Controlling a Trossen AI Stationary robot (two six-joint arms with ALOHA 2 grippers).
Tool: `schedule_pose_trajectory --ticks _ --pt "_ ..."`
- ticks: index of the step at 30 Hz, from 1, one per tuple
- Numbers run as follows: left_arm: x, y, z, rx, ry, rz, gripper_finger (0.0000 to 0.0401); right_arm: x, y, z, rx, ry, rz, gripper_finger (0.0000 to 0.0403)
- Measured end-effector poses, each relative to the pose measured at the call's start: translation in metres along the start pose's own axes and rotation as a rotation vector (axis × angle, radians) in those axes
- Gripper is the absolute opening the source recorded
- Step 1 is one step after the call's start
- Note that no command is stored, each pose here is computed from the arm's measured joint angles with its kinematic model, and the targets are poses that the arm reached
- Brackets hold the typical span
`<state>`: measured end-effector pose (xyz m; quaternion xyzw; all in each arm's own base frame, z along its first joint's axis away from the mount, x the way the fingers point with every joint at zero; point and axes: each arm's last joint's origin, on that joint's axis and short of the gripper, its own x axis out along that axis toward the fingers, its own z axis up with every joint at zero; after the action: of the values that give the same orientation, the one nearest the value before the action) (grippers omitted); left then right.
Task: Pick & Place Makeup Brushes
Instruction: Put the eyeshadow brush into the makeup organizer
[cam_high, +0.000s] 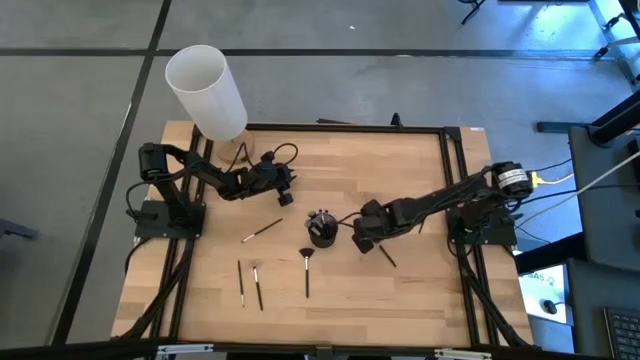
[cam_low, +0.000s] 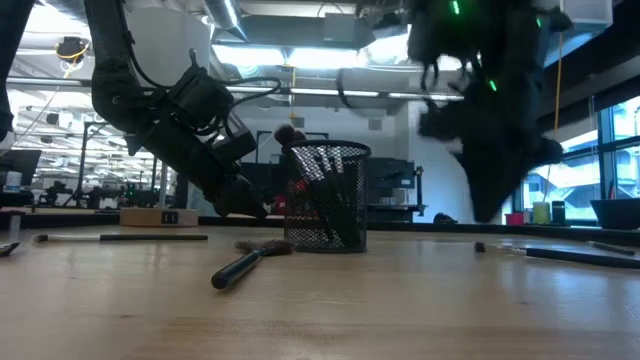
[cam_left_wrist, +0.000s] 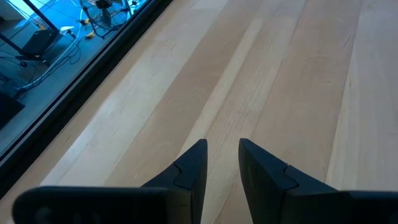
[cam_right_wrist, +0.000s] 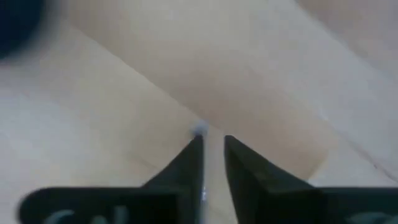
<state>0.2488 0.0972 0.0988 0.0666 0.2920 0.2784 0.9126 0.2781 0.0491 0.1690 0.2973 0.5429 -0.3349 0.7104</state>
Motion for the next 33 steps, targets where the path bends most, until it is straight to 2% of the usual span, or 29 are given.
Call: schedule_pose_trajectory --ticks 7,12,17,27,30,33 --pt "0.000 0.000 0.000 0.000 0.000 0.000 0.0088 0.014 0.000 -0.006 -0.020 0.059 0.105 0.0181" --pt "0.000 0.000 0.000 0.000 0.000 0.000 0.0088 0.014 0.005 -0.003 -0.051 0.033 0.169 0.0210" --pt "0.000 0.000 0.000 0.000 0.000 0.000 0.0088 0.020 0.007 -0.002 -0.058 0.036 0.167 0.0197" --pt "0.000 0.000 0.000 0.001 0.000 0.000 0.0088 0.022 0.010 -0.003 -0.113 0.096 0.206 0.0123" --pt "0.000 0.000 0.000 0.001 0.000 0.000 0.0088 0.018 0.017 0.000 -0.172 0.110 0.273 0.0113" --pt "0.000 0.000 0.000 0.001 0.000 0.000 0.0088 0.015 0.024 0.002 -0.257 0.064 0.342 0.0114"
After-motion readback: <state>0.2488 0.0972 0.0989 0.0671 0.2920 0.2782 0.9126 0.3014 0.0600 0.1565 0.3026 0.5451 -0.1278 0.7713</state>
